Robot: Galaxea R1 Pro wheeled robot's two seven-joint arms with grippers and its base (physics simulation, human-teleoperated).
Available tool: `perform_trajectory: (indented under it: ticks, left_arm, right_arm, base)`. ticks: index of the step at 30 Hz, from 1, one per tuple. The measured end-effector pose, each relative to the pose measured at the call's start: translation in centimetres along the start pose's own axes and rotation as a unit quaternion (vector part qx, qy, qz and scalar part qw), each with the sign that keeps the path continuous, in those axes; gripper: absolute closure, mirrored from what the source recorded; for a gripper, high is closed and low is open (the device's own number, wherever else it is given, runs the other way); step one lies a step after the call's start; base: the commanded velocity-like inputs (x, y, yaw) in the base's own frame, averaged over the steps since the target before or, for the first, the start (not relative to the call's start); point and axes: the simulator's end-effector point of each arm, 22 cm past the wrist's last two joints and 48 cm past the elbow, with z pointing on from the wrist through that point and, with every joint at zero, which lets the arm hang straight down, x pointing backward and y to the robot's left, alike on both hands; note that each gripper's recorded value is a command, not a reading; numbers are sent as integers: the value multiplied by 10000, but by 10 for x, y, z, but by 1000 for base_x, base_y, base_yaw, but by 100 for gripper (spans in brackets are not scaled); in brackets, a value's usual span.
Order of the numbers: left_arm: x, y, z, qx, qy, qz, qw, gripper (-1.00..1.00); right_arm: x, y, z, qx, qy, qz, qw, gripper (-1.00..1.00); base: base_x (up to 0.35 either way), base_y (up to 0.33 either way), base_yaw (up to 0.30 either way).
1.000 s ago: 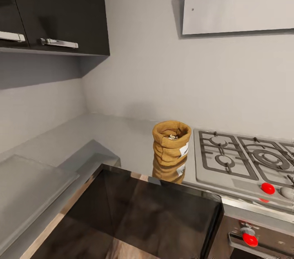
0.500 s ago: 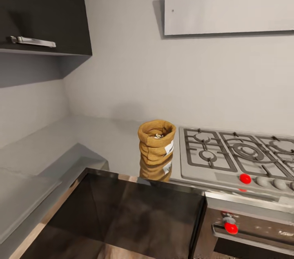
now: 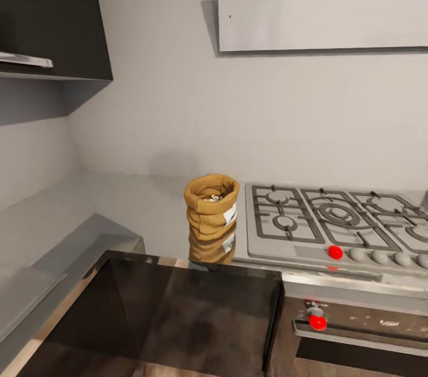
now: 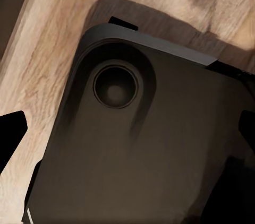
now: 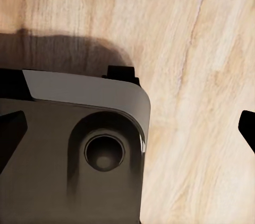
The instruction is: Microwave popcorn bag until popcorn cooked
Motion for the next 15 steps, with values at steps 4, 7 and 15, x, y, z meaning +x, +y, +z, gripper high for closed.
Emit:
perform_trajectory:
  ticks: [4, 7, 15]
  left_arm:
    - [0, 0, 0, 1, -5, 3, 10000, -100]
    - [0, 0, 0, 2, -6, 8, 10000, -100]
    - [0, 0, 0, 1, -4, 8, 10000, -100]
  right_arm:
    - [0, 0, 0, -4, 0, 0, 10000, -100]
    - [0, 0, 0, -1, -1, -4, 10000, -100]
    - [0, 0, 0, -1, -1, -17, 10000, -100]
  base:
    - [217, 0, -5]
    - [254, 0, -1]
    - [145, 0, 0]
